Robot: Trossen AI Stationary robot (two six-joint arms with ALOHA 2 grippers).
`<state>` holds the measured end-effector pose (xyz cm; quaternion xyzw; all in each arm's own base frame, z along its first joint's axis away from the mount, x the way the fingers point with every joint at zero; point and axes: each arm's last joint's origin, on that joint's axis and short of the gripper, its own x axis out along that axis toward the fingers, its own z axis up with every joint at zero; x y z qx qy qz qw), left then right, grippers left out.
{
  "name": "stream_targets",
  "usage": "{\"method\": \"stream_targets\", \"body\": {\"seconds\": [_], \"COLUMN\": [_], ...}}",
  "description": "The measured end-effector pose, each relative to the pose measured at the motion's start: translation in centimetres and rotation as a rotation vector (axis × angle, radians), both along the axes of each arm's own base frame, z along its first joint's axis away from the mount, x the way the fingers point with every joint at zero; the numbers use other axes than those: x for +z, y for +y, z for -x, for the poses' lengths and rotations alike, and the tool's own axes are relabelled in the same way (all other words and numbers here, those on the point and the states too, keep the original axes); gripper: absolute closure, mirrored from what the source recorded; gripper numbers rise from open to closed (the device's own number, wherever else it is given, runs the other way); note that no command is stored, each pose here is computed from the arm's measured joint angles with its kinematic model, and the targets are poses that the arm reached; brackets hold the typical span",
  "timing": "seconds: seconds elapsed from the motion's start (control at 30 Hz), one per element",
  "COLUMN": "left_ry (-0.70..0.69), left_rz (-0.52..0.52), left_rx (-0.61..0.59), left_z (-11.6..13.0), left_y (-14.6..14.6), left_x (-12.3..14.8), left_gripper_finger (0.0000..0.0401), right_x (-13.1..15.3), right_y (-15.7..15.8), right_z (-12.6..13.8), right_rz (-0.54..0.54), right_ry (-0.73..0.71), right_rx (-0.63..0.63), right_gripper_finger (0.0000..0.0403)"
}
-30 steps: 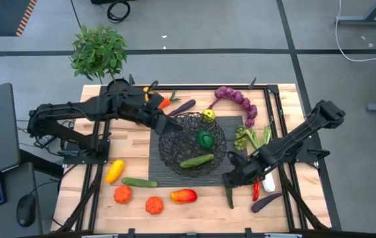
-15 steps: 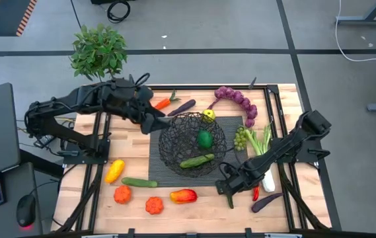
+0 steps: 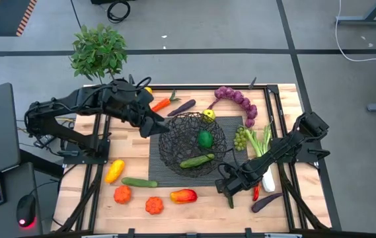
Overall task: Build produce basket
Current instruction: Put the green chili pepper into the black basket
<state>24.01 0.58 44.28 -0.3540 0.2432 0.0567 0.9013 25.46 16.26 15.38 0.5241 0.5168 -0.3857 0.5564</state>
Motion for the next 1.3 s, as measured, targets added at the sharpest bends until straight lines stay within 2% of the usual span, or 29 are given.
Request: {"method": "stream_targets", "body": {"seconds": [0.27,0.4,0.63,0.73,0.8,0.97,1.03,1.17,1.3], "left_ry": [-0.02,-0.02,-0.019,-0.017,-0.017,-0.031,-0.033,-0.033,-0.037], "left_rz": [0.02,0.026,0.052,0.074,0.094,0.046,0.041,0.045,0.045], "left_rx": [0.037,0.037,0.05,0.062,0.074,0.047,0.045,0.047,0.049], "left_z": [-0.1,-0.1,-0.1,-0.1,-0.1,-0.2,-0.2,-0.2,-0.2], "left_y": [0.2,0.2,0.2,0.2,0.2,0.2,0.2,0.2,0.3], "left_x": [0.2,0.2,0.2,0.2,0.2,0.3,0.3,0.3,0.3], "left_gripper_finger": [0.0019,0.0019,0.0019,0.0019,0.0019,0.0019,0.0019,0.0019,0.0019], "right_x": [0.0,0.1,3.8,6.4,8.2,11.8,12.6,13.2,12.0], "right_y": [0.0,0.1,0.6,0.0,-0.8,-4.2,-5.5,-6.5,-5.3], "right_z": [0.1,0.3,1.7,2.5,3.0,3.4,3.5,3.6,3.1], "right_rz": [0.011,-0.04,-0.152,-0.172,-0.146,0.06,0.088,0.031,-0.093], "right_ry": [0.006,0.031,-0.062,-0.163,-0.26,-0.515,-0.557,-0.556,-0.456], "right_rx": [0.098,0.155,0.257,0.238,0.193,0.061,0.035,0.034,0.104], "right_gripper_finger": [0.0259,0.0276,0.0288,0.029,0.0291,0.0294,0.0294,0.0294,0.0289]}}
